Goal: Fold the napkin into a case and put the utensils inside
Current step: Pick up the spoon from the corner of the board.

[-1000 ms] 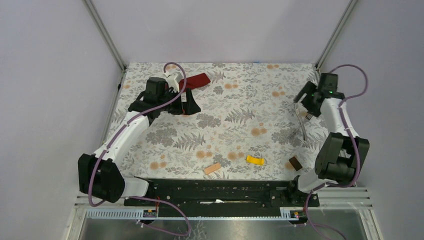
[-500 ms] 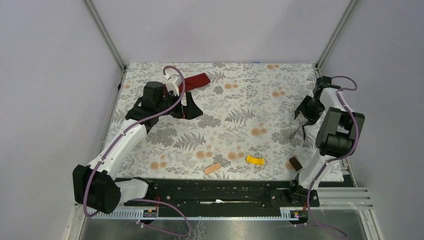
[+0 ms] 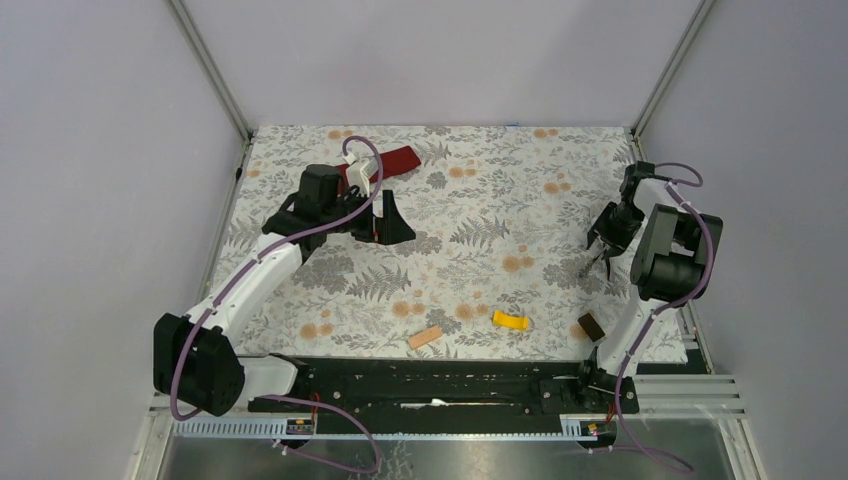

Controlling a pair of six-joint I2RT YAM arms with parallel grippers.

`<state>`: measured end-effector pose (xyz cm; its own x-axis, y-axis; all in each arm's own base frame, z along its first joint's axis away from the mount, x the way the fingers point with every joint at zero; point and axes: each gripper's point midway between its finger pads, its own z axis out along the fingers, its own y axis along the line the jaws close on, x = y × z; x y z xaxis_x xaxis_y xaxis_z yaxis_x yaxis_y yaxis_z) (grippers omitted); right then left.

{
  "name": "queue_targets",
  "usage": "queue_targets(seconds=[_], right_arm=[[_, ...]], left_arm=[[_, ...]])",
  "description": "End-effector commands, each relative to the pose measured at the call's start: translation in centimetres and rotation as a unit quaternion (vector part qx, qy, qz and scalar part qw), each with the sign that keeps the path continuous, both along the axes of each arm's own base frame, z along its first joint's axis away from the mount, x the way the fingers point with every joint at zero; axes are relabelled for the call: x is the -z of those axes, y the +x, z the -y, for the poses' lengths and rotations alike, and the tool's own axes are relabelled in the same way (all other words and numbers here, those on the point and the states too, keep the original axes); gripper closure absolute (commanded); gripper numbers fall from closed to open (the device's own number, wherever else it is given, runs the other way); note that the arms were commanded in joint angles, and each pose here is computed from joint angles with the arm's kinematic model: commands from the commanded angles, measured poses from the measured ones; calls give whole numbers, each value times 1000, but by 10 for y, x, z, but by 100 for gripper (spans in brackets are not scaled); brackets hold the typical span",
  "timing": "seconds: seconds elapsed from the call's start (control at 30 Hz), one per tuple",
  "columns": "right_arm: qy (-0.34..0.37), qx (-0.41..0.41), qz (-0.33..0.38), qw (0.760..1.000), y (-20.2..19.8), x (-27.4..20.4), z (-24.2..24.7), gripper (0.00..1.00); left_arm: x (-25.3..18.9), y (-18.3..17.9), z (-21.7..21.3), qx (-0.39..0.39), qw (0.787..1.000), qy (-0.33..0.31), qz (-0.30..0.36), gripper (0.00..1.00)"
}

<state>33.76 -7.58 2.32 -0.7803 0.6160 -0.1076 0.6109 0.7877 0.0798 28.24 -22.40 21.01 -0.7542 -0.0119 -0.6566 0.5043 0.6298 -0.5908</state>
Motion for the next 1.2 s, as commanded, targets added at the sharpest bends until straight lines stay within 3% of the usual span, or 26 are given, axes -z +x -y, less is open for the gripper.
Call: queue_targets(seconds=[0.0, 0.2, 0.4, 0.57, 0.87, 0.97, 1.1, 1.17], right_arm=[[-14, -11, -7, 1000, 2, 13, 5, 50], [-14, -11, -9, 1000, 5, 21, 6, 56], [-10, -17, -24, 1000, 1, 30, 6, 72], [0, -43, -30, 999, -1, 36, 0, 99], [-114, -162, 50, 979, 31, -33, -28, 100], [-135, -284, 112, 943, 43, -62, -79, 100], [-158, -480, 161, 848, 36, -85, -149, 100], [-159, -579, 186, 778, 21, -95, -190, 100]], left_arm=[[-21, 5, 7, 17, 999, -19, 30, 2], [-18, 7, 6, 15, 999, -16, 27, 3], [-17, 10, 3, 9, 999, -15, 28, 3], [-17, 13, -2, -3, 999, -13, 32, 3], [-15, 24, -18, -44, 998, -2, 49, 2], [-11, 30, -23, -54, 998, -18, 37, 2], [-1, 38, -24, -59, 997, -40, 6, 2], [-2, 36, -27, -60, 997, -53, -19, 2]])
